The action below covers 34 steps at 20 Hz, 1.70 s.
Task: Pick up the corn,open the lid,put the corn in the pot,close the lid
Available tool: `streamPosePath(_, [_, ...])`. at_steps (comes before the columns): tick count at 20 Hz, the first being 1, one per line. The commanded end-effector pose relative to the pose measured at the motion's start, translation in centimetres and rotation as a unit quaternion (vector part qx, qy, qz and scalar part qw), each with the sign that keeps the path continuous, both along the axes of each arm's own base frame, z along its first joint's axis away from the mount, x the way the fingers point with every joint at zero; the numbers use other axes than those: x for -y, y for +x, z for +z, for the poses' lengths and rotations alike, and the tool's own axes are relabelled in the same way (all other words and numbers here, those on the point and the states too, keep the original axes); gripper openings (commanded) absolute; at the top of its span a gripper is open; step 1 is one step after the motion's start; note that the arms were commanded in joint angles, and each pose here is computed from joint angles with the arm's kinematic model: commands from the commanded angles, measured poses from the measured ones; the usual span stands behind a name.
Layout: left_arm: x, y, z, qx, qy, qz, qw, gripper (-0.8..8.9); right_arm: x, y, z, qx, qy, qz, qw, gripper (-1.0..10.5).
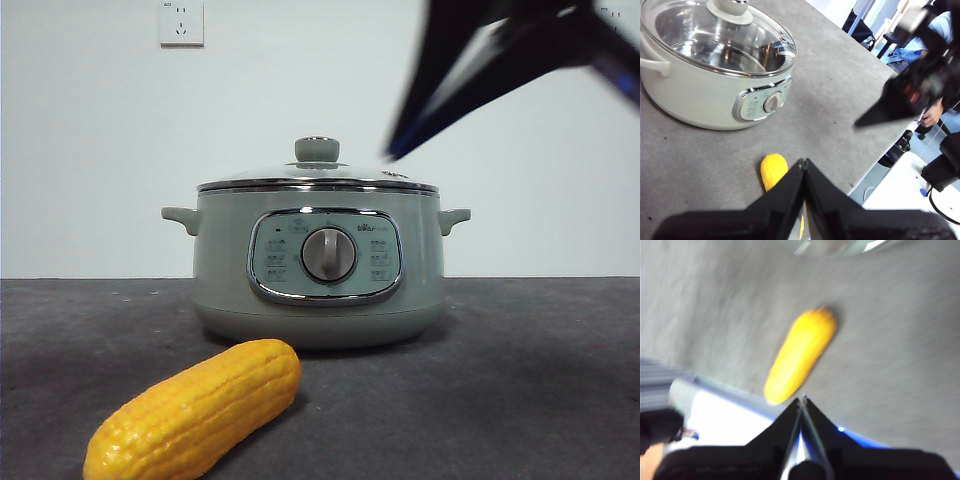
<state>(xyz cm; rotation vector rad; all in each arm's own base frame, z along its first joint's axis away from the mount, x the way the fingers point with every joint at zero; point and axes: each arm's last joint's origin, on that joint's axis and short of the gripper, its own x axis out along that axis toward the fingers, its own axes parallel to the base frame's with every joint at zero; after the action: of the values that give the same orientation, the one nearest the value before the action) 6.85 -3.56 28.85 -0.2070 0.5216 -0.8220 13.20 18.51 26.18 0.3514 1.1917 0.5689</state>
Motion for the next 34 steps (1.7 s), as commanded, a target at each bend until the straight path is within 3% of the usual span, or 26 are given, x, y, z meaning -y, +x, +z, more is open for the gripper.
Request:
streamPosePath(1, [0.1, 0.0, 0.0, 0.006, 0.005, -0.007, 1.0, -0.06, -2.3, -0.3, -1.3, -0.035, -0.002, -0.015, 0.999, 1.0])
streamPosePath(5, [0.1, -0.1, 0.0, 0.006, 0.005, -0.011, 1.0, -0.07, -5.4, -0.3, -2.8, -0.061, -0.044, 0.003, 0.997, 3.1])
streamPosePath(8, [0.1, -0.1, 0.0, 0.007, 0.005, -0.011, 1.0, -0.06, -7.4, 0.4, -2.5, -0.048, -0.074, 0.002, 0.996, 3.9])
streamPosePath(18, [0.2, 0.0, 0.0, 0.005, 0.006, -0.013, 1.0, -0.07, -11.3, 2.8, -2.3, -0.037, -0.179, 0.019, 0.983, 3.9])
streamPosePath(25, [0.2, 0.1, 0.0, 0.002, 0.006, -0.014, 1.0, -0.07, -13.2, 3.8, -5.0, -0.043, -0.206, 0.017, 0.977, 6.1])
streamPosePath(34, [0.3, 0.1, 0.0, 0.002, 0.009, -0.019, 1.0, -0.06, -14.3, 4.4, -8.1, -0.05, -0.235, 0.017, 0.97, 6.0])
